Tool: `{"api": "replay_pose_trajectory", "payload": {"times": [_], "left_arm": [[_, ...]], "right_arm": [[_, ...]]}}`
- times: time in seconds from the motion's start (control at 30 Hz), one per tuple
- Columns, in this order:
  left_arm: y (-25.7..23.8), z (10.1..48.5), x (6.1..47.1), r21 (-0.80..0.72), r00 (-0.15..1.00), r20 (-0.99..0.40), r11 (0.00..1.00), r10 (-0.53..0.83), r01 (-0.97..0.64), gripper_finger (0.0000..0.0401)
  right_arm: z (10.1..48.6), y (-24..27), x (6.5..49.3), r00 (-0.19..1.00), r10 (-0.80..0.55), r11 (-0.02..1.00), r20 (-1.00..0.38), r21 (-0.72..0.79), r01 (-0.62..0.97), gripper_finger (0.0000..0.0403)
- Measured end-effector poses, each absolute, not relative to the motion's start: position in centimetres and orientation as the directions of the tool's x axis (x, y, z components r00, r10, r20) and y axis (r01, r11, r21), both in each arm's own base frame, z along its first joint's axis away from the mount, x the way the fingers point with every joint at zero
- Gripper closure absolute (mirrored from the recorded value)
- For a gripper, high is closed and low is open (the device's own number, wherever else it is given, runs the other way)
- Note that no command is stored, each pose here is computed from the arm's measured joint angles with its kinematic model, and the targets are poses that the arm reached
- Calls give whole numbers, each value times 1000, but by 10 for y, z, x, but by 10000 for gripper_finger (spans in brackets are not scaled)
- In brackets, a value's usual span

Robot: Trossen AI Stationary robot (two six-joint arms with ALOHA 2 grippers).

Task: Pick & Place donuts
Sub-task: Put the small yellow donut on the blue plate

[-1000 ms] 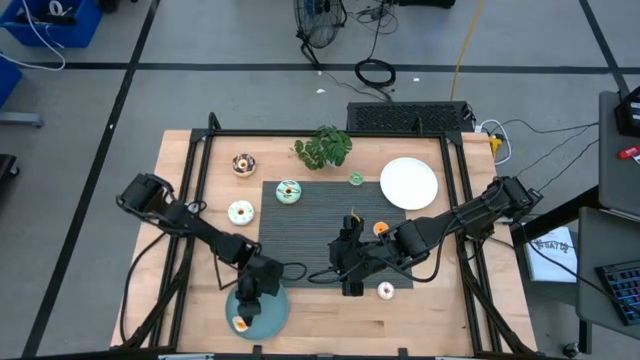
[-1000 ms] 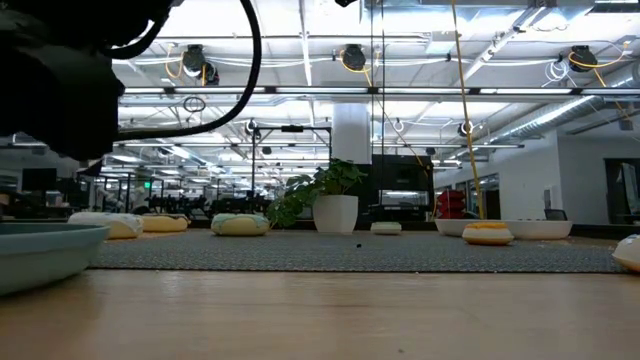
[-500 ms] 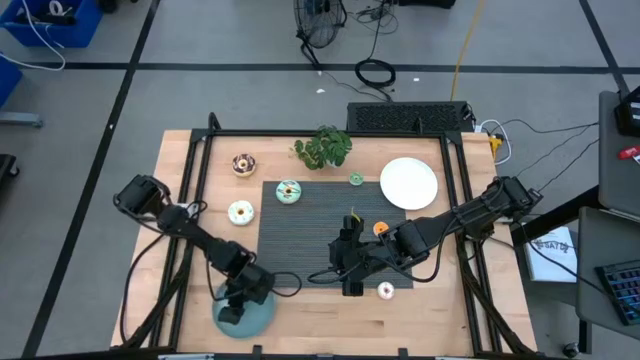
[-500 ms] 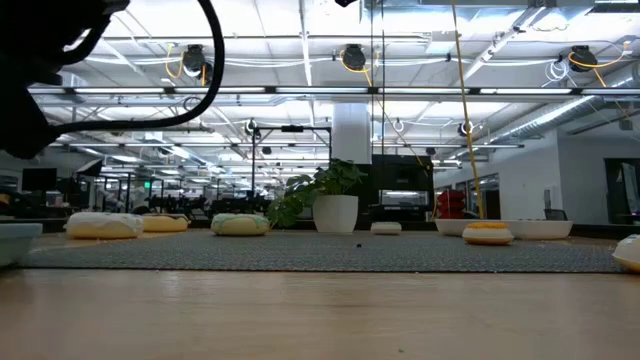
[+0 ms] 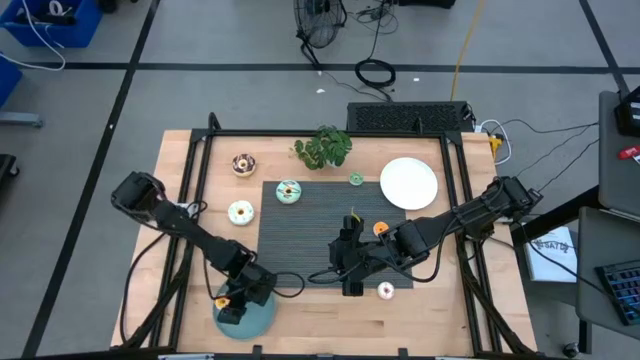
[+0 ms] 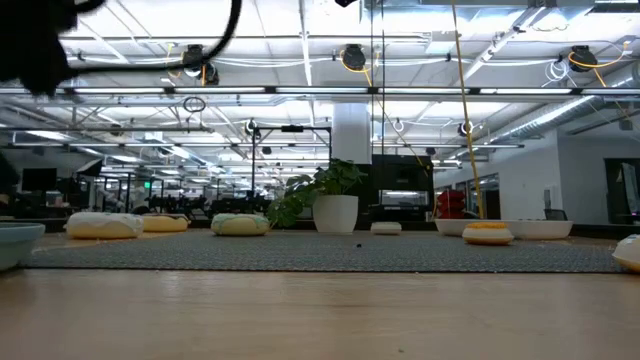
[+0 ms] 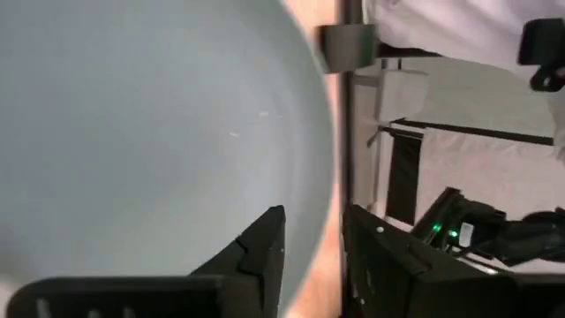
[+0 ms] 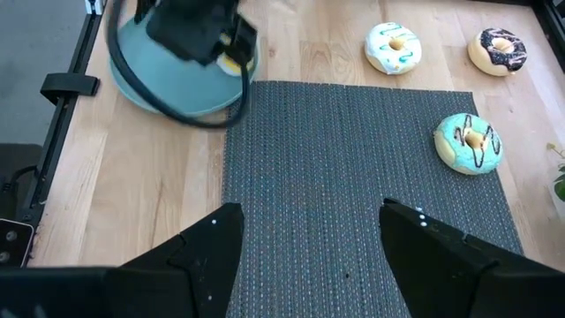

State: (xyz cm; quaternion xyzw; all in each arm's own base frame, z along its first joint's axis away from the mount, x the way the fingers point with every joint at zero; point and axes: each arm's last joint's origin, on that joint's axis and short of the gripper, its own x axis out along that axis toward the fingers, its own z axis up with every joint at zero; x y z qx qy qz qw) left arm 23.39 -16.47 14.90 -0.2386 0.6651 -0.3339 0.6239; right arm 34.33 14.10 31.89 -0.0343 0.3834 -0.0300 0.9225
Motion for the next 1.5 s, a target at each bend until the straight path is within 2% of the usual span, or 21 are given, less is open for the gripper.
{"api": "replay_pose_trajectory", "payload": {"times": [0.17, 0.3, 0.37, 0.6, 0.8, 1.0, 1.2, 1.33, 1.5], "left_arm": [[-161, 184, 222, -597, -27, -800, 790, -600, 143, 306], [-155, 189, 205, -447, 18, -894, 893, -448, 48, 313], [-155, 188, 202, -412, 39, -911, 911, -411, 0, 313], [-160, 177, 191, -290, 1, -957, 953, -291, -93, 313], [-173, 174, 179, -301, -70, -947, 944, -312, -136, 313], [-183, 174, 171, -300, -78, -943, 929, -322, -216, 313], [-185, 174, 170, -258, -16, -964, 946, -266, -197, 313], [-190, 171, 174, -290, 6, -956, 944, -293, -159, 313], [-195, 161, 177, -310, -45, -946, 938, -320, -153, 313]], "right_arm": [[312, 141, 344, 703, -80, 996, -706, -86, 28, 156], [299, 141, 342, 685, -88, 995, -724, -96, 26, 156], [292, 139, 341, 668, -96, 994, -738, -107, 25, 156], [292, 139, 343, 681, -91, 995, -727, -86, 41, 156], [294, 139, 342, 686, -86, 996, -722, -85, 36, 156], [295, 139, 343, 696, -82, 996, -713, -85, 30, 156], [296, 140, 344, 703, -79, 996, -707, -85, 26, 156], [296, 140, 344, 703, -79, 996, -706, -85, 27, 156], [296, 140, 344, 706, -78, 996, -704, -92, 19, 156]]}}
